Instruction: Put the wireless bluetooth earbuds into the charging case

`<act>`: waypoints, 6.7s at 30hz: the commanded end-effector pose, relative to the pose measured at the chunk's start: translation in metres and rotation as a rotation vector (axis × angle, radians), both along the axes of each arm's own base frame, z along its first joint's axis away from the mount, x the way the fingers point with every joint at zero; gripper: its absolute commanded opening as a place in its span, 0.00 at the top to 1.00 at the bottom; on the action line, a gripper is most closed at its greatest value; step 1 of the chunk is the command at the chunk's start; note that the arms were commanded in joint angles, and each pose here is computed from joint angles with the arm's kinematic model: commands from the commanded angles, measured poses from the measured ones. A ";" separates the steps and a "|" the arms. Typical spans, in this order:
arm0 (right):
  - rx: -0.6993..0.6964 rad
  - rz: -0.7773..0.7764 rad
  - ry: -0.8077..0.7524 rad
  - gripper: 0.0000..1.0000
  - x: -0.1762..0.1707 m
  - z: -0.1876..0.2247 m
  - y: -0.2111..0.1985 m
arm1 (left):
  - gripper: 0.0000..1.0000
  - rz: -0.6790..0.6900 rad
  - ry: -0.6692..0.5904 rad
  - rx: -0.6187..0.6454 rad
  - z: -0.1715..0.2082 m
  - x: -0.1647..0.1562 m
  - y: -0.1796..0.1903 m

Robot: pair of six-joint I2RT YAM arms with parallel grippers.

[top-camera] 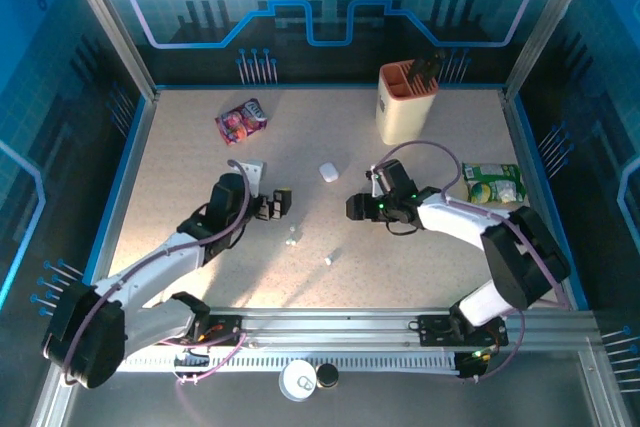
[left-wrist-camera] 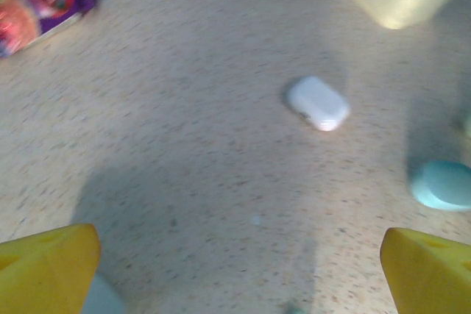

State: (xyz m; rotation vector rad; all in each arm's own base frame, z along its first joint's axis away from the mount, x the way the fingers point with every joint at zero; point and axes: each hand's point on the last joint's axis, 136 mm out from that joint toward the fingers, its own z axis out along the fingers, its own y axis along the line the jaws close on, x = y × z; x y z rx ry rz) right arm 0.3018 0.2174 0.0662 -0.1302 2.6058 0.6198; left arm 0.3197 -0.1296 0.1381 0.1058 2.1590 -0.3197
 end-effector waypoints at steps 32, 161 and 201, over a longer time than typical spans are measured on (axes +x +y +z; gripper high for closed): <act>-0.079 0.098 -0.127 0.29 -0.004 0.033 0.015 | 0.31 0.548 0.514 -0.034 -0.103 0.001 0.064; 0.477 0.305 0.105 0.81 -0.057 0.096 0.089 | 0.62 -0.878 -0.428 0.020 0.012 -0.082 -0.136; 1.082 0.129 0.020 0.79 -0.047 0.224 0.036 | 0.21 -0.804 -0.733 -0.282 0.077 -0.054 -0.166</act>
